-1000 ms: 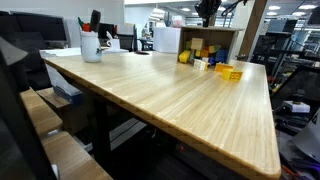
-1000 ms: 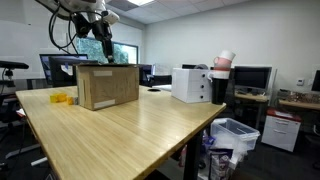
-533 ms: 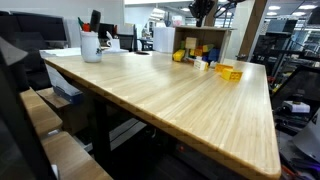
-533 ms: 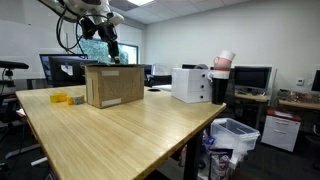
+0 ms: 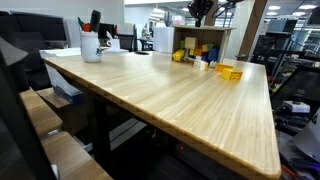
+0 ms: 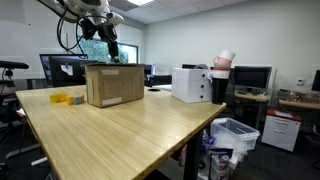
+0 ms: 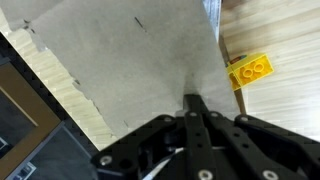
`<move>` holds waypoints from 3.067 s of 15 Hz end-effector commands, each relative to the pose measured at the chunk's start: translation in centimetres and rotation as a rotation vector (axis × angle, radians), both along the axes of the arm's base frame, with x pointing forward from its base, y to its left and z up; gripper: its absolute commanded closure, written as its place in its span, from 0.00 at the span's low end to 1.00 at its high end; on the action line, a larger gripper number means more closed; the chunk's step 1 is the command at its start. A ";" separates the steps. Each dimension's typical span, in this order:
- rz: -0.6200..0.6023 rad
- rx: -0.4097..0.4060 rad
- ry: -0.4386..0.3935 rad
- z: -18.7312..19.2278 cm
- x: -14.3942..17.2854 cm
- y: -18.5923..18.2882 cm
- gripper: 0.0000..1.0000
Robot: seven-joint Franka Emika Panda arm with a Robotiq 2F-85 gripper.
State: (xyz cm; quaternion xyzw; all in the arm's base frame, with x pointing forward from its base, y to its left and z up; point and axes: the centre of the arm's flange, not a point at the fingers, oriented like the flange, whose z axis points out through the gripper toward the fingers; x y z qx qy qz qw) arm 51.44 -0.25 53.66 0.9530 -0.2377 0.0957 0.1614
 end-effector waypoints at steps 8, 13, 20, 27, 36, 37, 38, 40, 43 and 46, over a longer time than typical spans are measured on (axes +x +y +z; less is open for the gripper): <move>0.008 -0.004 0.028 -3.5 -0.1 3.1 1.00; 0.016 -0.003 0.034 -3.7 -0.3 3.5 1.00; 0.031 -0.008 0.038 -3.9 -0.5 4.2 1.00; 0.051 -0.008 0.041 -4.0 -0.8 5.0 1.00; 0.102 -0.023 0.056 -4.7 -1.7 7.0 1.00; 0.107 -0.025 0.057 -4.8 -1.7 7.2 1.00; 0.111 -0.027 0.058 -4.9 -1.8 7.4 1.00; 0.117 -0.024 0.064 -5.0 -1.8 7.8 1.00; 0.116 -0.029 0.104 -7.0 -2.2 7.7 1.00; 0.089 -0.014 0.134 -8.4 -2.2 7.1 1.00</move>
